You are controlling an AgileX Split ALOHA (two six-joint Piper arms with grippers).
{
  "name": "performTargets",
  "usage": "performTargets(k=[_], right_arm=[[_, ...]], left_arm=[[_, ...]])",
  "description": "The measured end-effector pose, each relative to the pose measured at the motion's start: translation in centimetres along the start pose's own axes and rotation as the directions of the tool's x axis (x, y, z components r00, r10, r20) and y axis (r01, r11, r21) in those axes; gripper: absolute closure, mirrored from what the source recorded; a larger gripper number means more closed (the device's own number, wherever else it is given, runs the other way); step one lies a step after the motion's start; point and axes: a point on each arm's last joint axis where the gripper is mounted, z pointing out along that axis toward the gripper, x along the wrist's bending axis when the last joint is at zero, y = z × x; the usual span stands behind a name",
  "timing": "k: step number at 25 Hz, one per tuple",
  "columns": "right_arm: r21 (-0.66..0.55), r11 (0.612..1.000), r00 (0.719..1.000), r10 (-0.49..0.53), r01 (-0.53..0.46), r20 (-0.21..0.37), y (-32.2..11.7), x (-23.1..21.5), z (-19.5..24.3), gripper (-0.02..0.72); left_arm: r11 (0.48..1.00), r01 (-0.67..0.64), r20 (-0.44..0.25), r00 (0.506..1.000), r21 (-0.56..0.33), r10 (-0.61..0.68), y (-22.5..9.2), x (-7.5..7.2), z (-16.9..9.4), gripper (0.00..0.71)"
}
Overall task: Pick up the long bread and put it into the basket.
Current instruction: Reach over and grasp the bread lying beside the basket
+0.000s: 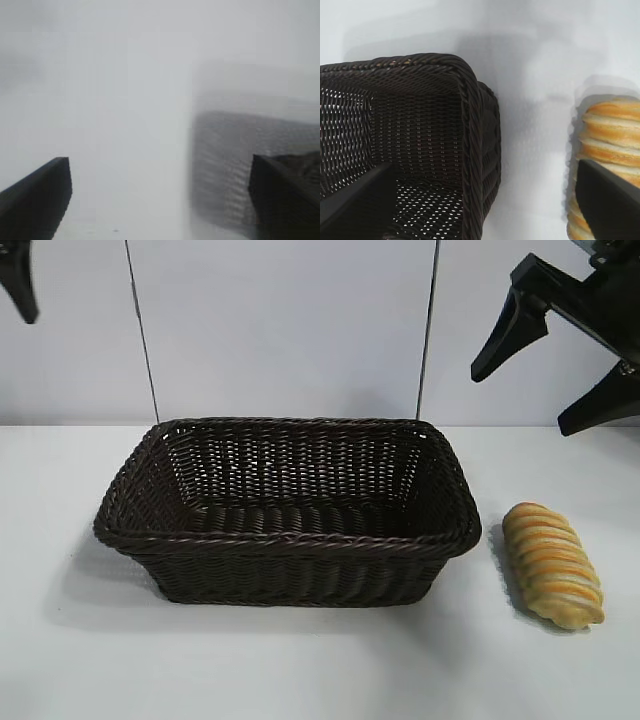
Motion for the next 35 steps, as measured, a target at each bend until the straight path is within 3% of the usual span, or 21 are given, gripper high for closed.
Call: performTargets(k=[3,9,14,18,22,25,32,35], right_arm=[[0.001,1.000,1.000,0.000,0.000,0.000,0.0,0.0,0.0,0.008],[0.000,1.000,1.000,-0.003,0.003,0.000,0.0,0.0,0.0,0.008],[0.000,1.000,1.000,-0.020,0.020,0.000,0.0,0.0,0.0,0.008],[0.000,1.000,1.000,-0.026,0.026,0.000,0.0,0.0,0.0,0.008],[0.000,1.000,1.000,-0.030,0.030,0.000,0.0,0.0,0.0,0.008],[0.000,1.000,1.000,-0.030,0.030,0.001,0.0,0.0,0.0,0.008],[0.000,0.999,0.999,-0.036,0.036,0.001,0.0,0.0,0.0,0.008],[0.000,0.999,0.999,-0.042,0.042,0.001,0.0,0.0,0.0,0.008]], left_arm=[[0.997,-0.005,-0.007,1.000,-0.078,0.004,-0.4,0.4,-3.6,0.016],[0.957,-0.023,0.006,1.000,-0.289,0.025,-3.3,-0.6,-13.8,0.016],[0.880,-0.028,0.031,0.998,-0.475,0.049,-8.4,-1.6,-22.3,0.016],[0.808,-0.039,0.032,0.997,-0.587,0.072,-14.1,-2.3,-27.5,0.016],[0.749,-0.065,0.011,0.995,-0.660,0.096,-20.0,-2.6,-30.0,0.016],[0.713,-0.082,-0.002,0.994,-0.697,0.112,-23.8,-2.8,-30.4,0.016],[0.707,-0.149,0.066,0.962,-0.691,0.267,-30.3,-3.2,-26.7,0.016],[0.713,-0.183,0.063,0.951,-0.677,0.303,-33.0,-2.8,-24.2,0.016]])
